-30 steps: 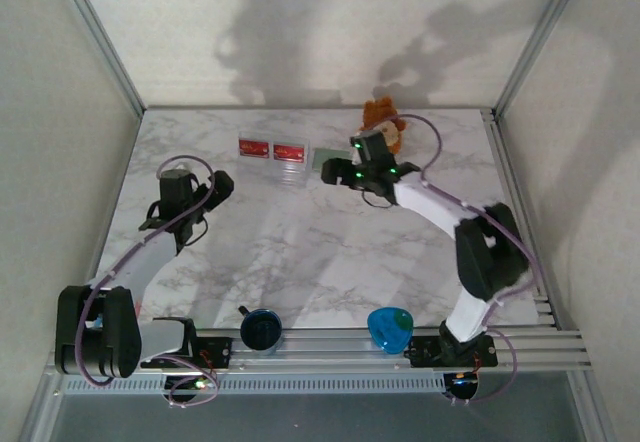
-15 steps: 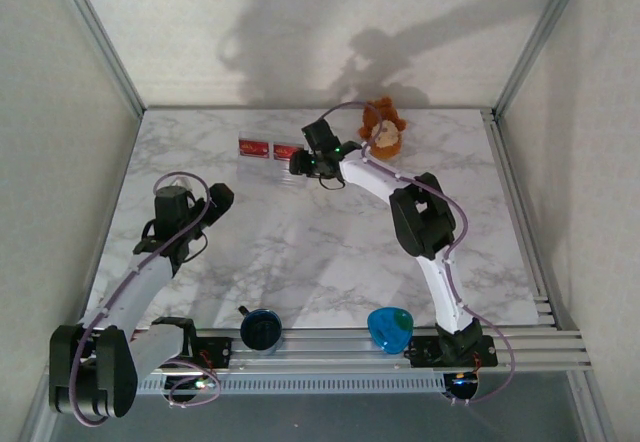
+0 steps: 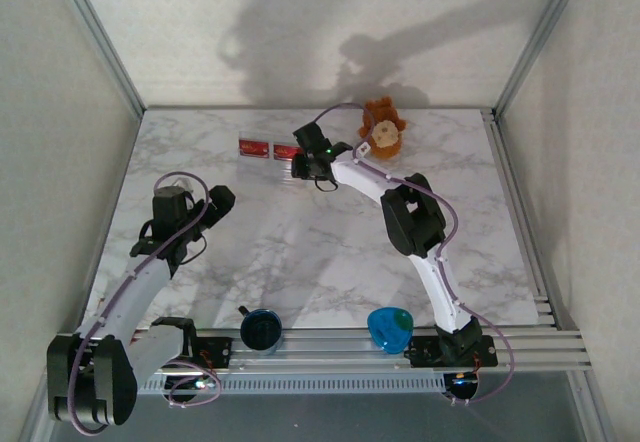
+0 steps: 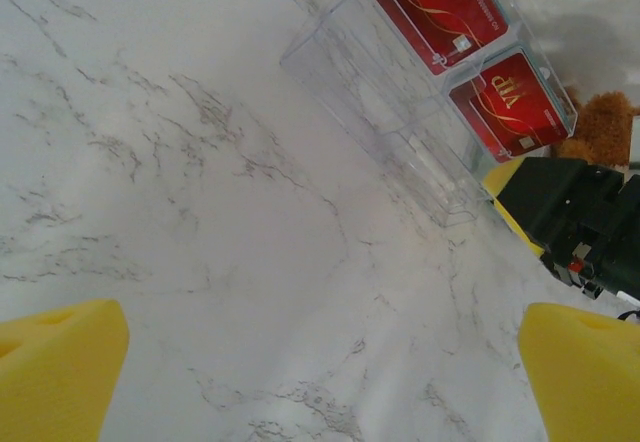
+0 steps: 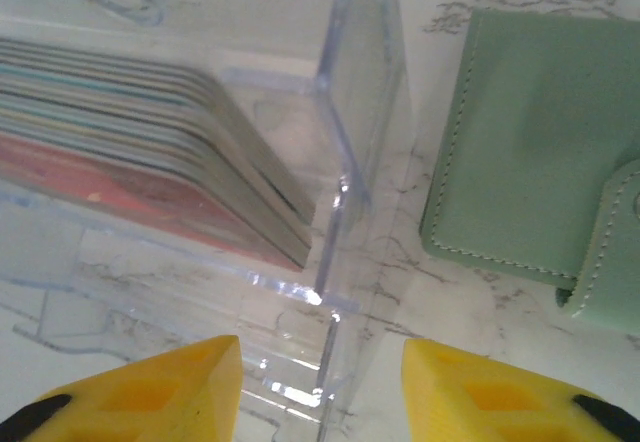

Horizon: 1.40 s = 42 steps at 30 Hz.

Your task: Put the credit cards into the card holder

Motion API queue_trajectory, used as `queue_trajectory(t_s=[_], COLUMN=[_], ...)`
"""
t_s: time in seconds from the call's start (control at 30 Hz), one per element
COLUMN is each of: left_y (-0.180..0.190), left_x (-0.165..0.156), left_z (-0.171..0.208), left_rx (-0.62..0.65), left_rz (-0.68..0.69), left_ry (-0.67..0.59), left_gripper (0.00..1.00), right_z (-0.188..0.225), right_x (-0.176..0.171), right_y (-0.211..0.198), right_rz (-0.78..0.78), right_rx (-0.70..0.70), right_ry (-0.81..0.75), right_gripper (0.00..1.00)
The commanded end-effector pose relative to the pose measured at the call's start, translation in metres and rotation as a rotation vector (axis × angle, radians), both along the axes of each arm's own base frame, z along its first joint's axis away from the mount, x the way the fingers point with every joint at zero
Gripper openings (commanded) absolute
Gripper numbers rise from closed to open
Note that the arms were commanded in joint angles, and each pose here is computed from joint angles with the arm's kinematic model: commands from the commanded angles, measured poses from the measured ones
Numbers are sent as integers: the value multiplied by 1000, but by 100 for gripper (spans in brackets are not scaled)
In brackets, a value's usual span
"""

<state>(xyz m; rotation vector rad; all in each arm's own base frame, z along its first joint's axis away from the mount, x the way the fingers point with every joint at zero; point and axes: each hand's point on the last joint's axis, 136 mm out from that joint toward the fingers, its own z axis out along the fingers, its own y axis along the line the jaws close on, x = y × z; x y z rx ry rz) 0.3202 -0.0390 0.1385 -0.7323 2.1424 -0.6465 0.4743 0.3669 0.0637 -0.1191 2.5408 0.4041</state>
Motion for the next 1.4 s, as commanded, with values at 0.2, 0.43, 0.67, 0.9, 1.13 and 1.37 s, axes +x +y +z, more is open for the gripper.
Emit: queue_trajectory(t_s=[0.2,0.43,0.67,0.9,1.13,1.37], left_y=[-9,-8,-8,-12,-29,-36], left_x=[-6,-8,-8,-12,-10,-9], left_z=[-17,-22,-17,-12,-11,-9], left_rx=[-1,9,21,20,-63,-89], left_rz=[-60,-62,-69,-98,-165,-196], left_ry=[73,97,98,95,95,101], left_gripper=[100,100,100,99,100,100], right_z=[-10,8,23,18,17,13], right_x=[4,-8,-40,-84,-104,-91], right_y=[2,4,-4,-17,-30,-21], right_rz=[18,121,298,580,805,988], right_rx=[-51,-33,-52,-148,-242,-287], right_ry=[-9,-45,-74,-56,-87,-155], right_gripper=[33,23,20,17,20,22])
